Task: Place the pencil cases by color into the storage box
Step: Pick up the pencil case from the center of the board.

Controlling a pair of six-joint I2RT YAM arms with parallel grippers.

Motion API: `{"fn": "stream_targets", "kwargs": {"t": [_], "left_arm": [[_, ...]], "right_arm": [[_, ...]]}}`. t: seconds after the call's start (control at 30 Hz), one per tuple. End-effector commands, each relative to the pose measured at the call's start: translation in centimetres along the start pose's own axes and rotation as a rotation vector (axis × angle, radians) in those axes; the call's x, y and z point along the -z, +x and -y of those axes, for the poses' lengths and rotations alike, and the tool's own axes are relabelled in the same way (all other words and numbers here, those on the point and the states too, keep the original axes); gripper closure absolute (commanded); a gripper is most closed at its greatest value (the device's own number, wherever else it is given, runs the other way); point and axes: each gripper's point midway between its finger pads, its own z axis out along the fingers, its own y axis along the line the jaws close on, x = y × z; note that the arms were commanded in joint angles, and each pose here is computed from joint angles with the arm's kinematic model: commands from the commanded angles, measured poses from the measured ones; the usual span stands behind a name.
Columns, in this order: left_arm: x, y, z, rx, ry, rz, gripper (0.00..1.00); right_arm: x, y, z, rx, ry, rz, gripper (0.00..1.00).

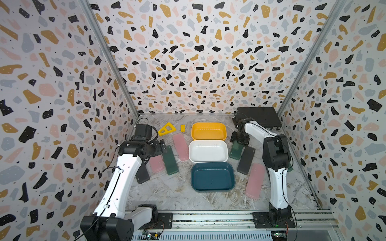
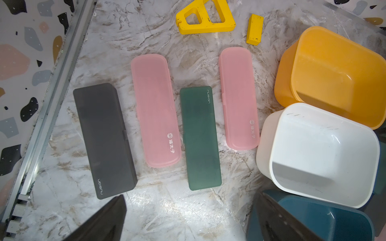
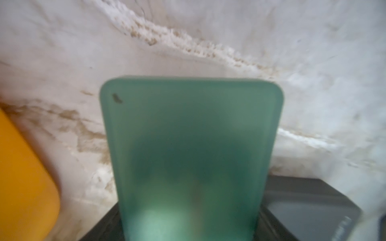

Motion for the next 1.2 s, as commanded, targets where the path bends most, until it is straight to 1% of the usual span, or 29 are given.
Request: {"fn": "stream_targets", "kwargs": {"t": [0.0, 0.17, 0.23, 0.33, 0.43, 0.6, 0.77, 0.93, 1.0, 1.17], "left_arm": [[1.2, -0.9, -0.1, 0.006, 0.002, 0.064, 0.0], [1.4, -0.6, -0.2, 0.006, 0.0, 0.052, 0.0], [1.3, -0.3, -0.2, 0.013, 0.004, 0.04, 0.0], [1.3, 0.1, 0.1, 0.027, 0.019, 0.018, 0.0], [1.4, 0.4, 0.3, 0.037, 0.034, -0.001, 0.0], [1.7, 0.5, 0.5, 0.045, 0.045, -0.008, 0.0], [2.0, 0.5, 0.7, 0.054, 0.052, -0.019, 0.0], [2.1, 0.8, 0.9, 0.063, 0.063, -0.037, 0.0], [2.1, 1.1, 0.9, 0.068, 0.067, -0.049, 0.0], [2.0, 1.7, 0.8, 0.075, 0.063, -0.074, 0.0]], "right_arm": [[5.0, -1.5, 0.8, 0.036, -0.014, 0.098, 0.42], [7.4, -2.1, 1.2, 0.108, -0.033, 0.145, 0.43], [8.6, -2.3, 1.0, 0.163, -0.056, 0.168, 0.43], [10.6, -2.5, -0.3, 0.286, -0.136, 0.204, 0.43], [12.7, -2.1, -2.2, 0.451, -0.252, 0.232, 0.44], [16.1, 0.4, -5.1, 0.747, -0.471, 0.253, 0.45], [19.3, 2.9, -7.0, 0.968, -0.637, 0.277, 0.44], [21.6, 5.2, -8.5, 1.166, -0.745, 0.32, 0.44], [22.4, 6.5, -9.2, 1.273, -0.779, 0.349, 0.44], [23.2, 9.2, -10.8, 1.486, -0.779, 0.388, 0.44]]}}
